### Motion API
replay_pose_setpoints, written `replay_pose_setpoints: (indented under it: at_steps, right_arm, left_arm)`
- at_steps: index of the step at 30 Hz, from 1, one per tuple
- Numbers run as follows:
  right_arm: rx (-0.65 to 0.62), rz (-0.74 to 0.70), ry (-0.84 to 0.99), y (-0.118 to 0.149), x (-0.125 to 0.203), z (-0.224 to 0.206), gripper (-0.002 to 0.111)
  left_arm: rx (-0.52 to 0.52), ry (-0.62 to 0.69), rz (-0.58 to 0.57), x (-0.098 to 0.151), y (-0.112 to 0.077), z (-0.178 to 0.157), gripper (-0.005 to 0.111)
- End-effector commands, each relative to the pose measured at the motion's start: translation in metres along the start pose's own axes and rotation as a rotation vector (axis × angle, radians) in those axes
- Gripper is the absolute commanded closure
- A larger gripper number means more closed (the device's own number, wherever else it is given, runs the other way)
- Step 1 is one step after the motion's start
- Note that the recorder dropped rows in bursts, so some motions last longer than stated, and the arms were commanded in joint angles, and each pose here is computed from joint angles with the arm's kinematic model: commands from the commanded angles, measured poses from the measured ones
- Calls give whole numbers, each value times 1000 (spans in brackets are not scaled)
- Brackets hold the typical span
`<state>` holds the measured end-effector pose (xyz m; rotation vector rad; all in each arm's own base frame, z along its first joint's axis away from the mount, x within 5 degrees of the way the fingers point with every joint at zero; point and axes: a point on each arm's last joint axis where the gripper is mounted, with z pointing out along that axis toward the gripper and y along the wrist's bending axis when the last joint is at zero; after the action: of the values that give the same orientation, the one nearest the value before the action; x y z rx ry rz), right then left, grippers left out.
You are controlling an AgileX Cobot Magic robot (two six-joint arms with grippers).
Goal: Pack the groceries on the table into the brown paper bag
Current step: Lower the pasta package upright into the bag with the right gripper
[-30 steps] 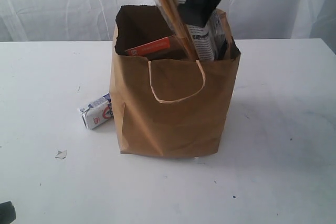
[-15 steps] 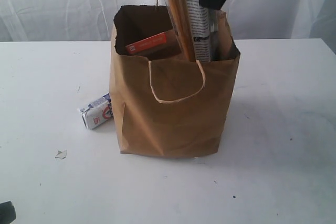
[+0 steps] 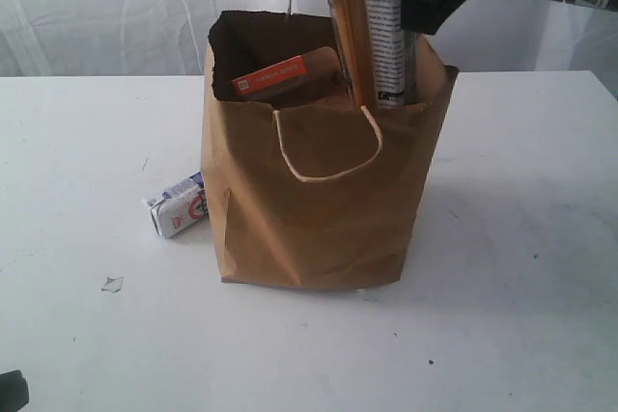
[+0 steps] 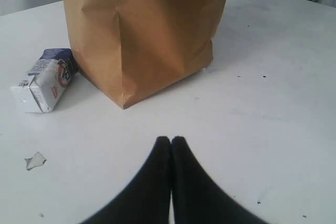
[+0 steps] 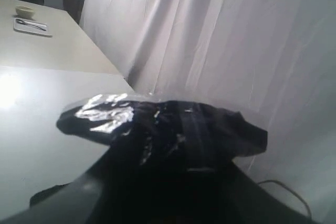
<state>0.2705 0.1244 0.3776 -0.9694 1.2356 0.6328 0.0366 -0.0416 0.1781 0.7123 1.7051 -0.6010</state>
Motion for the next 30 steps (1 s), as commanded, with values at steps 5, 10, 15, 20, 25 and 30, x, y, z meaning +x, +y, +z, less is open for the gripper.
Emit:
replay_pose_setpoints:
  at_steps: [5, 10, 15, 20, 25, 30]
  right_arm:
    - [-45, 74, -54, 0, 12, 4, 108]
    - [-68, 134, -43, 2, 27, 6, 108]
    - [-91, 142, -46, 4, 27, 6, 108]
    - [-106, 130, -62, 8, 20, 3, 87]
    - [-116, 121, -61, 15, 11, -4, 63]
    - [-121, 119, -67, 21, 6, -10, 63]
  left_arm:
    - [7, -3, -3, 1, 0, 0, 107]
    - [7, -3, -3, 1, 0, 0, 107]
    - [7, -3, -3, 1, 0, 0, 107]
    - [7, -3, -3, 1, 0, 0, 107]
    - [7, -3, -3, 1, 0, 0, 107]
    - [7, -3, -3, 1, 0, 0, 107]
